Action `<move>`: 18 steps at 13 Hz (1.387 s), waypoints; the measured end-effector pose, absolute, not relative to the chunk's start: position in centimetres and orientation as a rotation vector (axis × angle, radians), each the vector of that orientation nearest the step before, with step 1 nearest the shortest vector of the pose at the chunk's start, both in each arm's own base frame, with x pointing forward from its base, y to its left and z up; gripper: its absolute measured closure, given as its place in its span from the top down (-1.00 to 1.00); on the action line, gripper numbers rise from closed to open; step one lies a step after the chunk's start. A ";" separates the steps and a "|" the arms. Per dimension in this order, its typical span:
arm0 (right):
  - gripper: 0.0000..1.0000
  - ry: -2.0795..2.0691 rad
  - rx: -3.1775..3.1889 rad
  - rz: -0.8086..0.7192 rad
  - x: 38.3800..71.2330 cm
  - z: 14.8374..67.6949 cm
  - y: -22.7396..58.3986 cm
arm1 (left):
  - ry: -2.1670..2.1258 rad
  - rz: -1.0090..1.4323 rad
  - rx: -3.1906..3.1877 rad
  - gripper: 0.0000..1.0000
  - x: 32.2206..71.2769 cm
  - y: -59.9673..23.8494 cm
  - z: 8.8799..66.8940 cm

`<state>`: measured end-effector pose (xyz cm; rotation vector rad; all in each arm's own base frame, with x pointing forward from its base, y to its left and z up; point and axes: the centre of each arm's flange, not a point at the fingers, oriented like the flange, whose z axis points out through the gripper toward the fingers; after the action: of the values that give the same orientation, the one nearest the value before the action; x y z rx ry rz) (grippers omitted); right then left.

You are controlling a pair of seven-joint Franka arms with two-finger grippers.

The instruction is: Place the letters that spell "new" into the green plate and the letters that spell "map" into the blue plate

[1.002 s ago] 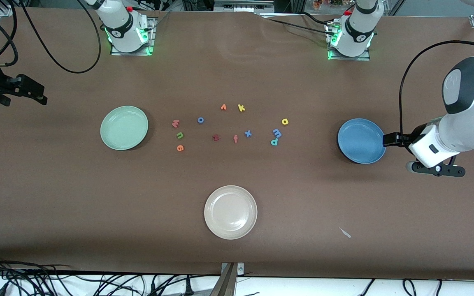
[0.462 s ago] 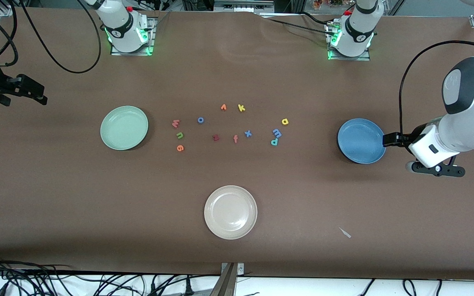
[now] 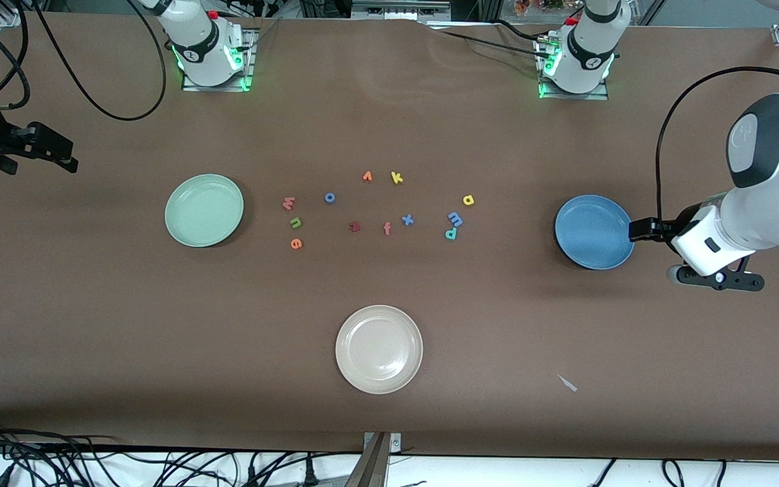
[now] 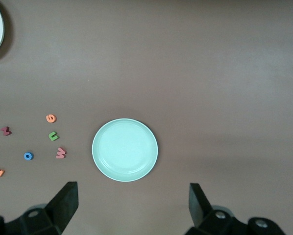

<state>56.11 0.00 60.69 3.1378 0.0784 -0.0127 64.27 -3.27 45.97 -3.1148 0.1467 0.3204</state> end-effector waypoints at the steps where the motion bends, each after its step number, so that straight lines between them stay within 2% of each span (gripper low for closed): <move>1: 1.00 0.078 3.138 -0.013 56.1 60.7 0.0 | 0.147 0.320 -3.115 0.97 64.3 -3.3 46.0; 18: 1.00 0.079 3.138 -0.013 56.1 60.7 0.0 | 0.160 0.325 -3.113 0.97 64.3 -3.8 45.8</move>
<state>56.11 0.01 60.69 3.1378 0.0786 -0.0127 64.27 -3.82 45.79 -3.1130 0.1599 0.3246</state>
